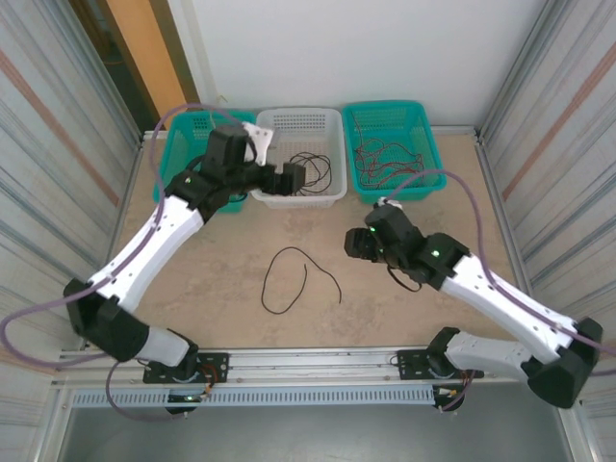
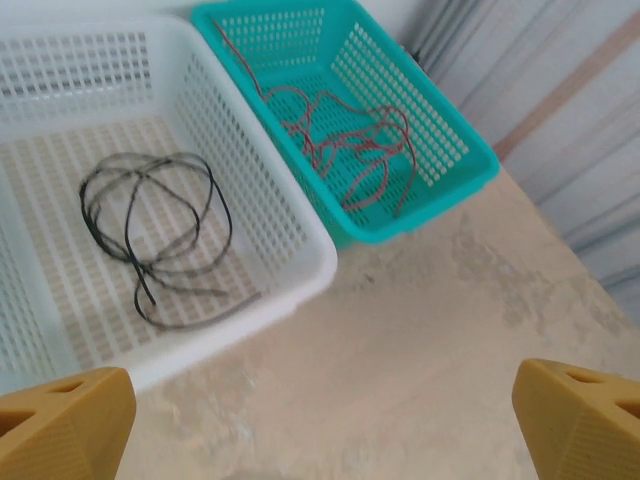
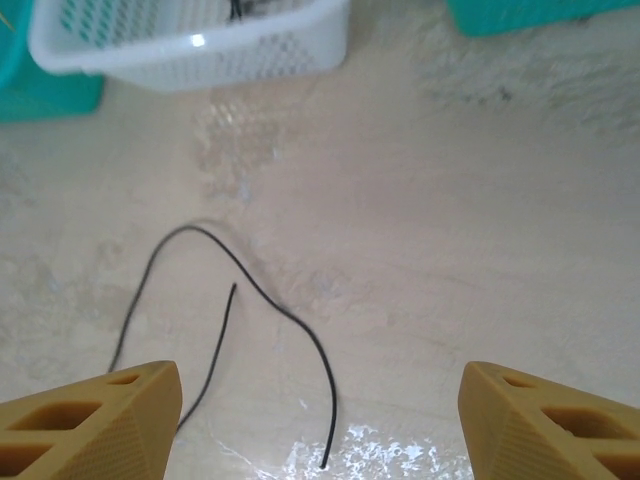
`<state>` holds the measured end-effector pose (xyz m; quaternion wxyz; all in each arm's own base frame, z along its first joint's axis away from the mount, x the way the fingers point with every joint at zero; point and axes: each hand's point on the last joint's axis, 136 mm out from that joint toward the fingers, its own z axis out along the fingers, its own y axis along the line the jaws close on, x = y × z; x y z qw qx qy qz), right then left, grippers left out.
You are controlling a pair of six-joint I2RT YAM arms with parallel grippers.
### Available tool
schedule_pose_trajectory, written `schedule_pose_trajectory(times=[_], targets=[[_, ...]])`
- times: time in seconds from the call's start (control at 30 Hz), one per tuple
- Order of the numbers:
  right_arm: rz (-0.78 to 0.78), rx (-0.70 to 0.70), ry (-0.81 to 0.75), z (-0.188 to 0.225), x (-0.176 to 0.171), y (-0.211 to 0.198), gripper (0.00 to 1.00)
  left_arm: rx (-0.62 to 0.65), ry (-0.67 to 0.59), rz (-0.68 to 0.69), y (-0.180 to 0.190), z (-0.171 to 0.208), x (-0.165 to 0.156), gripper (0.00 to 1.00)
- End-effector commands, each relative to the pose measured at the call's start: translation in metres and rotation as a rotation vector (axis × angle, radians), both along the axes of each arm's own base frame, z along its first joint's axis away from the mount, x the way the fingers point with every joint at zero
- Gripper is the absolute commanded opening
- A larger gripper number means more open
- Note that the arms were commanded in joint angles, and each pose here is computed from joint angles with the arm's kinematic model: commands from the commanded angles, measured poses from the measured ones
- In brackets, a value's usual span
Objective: Untangle the cables
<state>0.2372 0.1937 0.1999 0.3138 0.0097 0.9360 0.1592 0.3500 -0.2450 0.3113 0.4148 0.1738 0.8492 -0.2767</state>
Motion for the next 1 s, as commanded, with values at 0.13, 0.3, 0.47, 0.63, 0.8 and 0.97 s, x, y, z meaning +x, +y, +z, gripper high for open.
schedule_pose_trajectory(times=[0.13, 0.3, 0.47, 0.63, 0.8, 0.97], targets=[[0.166, -0.131, 0.134, -0.052, 0.008, 0.059, 0.65, 0.032, 0.133, 0.109, 0.055, -0.06, -0.052, 0.88], [0.218, -0.178, 0.17, -0.08, 0.027, 0.088, 0.61, -0.044, 0.263, 0.201, 0.095, -0.102, -0.08, 0.85], [0.272, -0.211, 0.229, -0.116, 0.041, 0.113, 0.54, -0.118, 0.299, 0.22, 0.103, -0.108, -0.088, 0.82], [0.28, -0.228, 0.278, -0.144, 0.051, 0.123, 0.5, -0.138, 0.297, 0.208, 0.1, -0.103, -0.084, 0.8], [0.283, -0.249, 0.302, -0.163, 0.055, 0.125, 0.47, -0.143, 0.298, 0.192, 0.097, -0.101, -0.083, 0.79], [0.271, -0.323, 0.289, -0.176, 0.061, 0.117, 0.42, -0.151, 0.295, 0.184, 0.095, -0.099, -0.082, 0.79]])
